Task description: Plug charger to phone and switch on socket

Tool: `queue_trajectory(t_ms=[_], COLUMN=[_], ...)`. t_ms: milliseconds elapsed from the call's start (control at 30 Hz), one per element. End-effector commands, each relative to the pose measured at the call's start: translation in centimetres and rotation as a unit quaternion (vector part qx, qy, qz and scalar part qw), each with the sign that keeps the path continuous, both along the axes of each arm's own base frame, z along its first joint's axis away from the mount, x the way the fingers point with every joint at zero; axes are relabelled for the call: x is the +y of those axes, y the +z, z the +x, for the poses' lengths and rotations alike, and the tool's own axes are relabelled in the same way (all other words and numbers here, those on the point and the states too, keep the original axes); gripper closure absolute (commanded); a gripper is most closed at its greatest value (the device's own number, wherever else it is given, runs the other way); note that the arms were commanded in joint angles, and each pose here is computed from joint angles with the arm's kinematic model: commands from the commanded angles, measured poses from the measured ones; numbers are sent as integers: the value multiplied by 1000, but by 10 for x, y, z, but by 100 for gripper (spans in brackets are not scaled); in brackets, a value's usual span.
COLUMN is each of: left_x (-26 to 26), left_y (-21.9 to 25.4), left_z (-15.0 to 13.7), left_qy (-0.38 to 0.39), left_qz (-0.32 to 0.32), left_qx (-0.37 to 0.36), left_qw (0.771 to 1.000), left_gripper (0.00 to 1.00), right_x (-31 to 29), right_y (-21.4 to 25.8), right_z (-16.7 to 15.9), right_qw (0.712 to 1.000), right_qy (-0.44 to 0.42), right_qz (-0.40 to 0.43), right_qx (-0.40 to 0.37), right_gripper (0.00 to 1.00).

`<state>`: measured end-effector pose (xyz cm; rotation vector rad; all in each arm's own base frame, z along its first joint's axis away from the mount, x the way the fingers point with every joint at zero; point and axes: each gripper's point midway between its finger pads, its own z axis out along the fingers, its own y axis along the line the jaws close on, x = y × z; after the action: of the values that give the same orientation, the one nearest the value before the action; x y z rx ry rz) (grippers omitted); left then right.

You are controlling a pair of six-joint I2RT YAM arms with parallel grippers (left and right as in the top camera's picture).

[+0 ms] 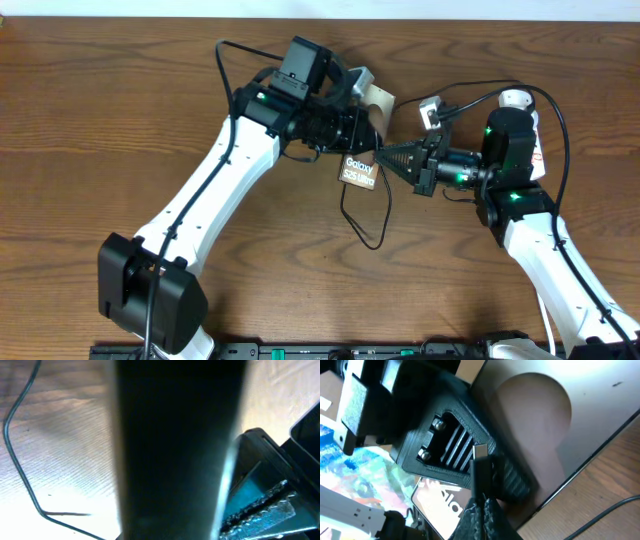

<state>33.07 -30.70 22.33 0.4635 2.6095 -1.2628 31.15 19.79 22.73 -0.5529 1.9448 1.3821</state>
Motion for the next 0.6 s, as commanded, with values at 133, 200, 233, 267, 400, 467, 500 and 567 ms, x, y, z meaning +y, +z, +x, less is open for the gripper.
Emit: queue_trajectory(t_ms=[133,200,233,267,400,467,500,567], left_x=[-18,-19,-19,-19,-19,-20,-22,-25], left_y=[32,32,32,32,33,34,38,43], left_z=[-24,-24,-24,-24,-24,-24,-25,-26], left_qy=[-51,-52,-52,-52,-52,-54,-61,-68], left_qz=[-47,-47,-47,-47,-48,-52,-62,-75], left_qx=[-20,-20,-20,-20,-22,-24,-25,-29], left_qw=[997,997,997,997,997,997,996,994], left_gripper=[93,93,93,93,93,93,93,93], right_x=[1,1,1,1,1,1,1,1], right_y=[0,0,0,0,0,0,0,0], right_z=[2,2,2,2,2,2,2,2], right_qw=[1000,1000,1000,1000,1000,1000,1000,1000], right_qy=[-12,-12,-11,-12,-11,-11,-11,-12], right_qz=[1,1,1,1,1,1,1,1], right_qx=[15,15,15,15,15,15,15,15], right_gripper=[99,99,99,99,99,98,94,93])
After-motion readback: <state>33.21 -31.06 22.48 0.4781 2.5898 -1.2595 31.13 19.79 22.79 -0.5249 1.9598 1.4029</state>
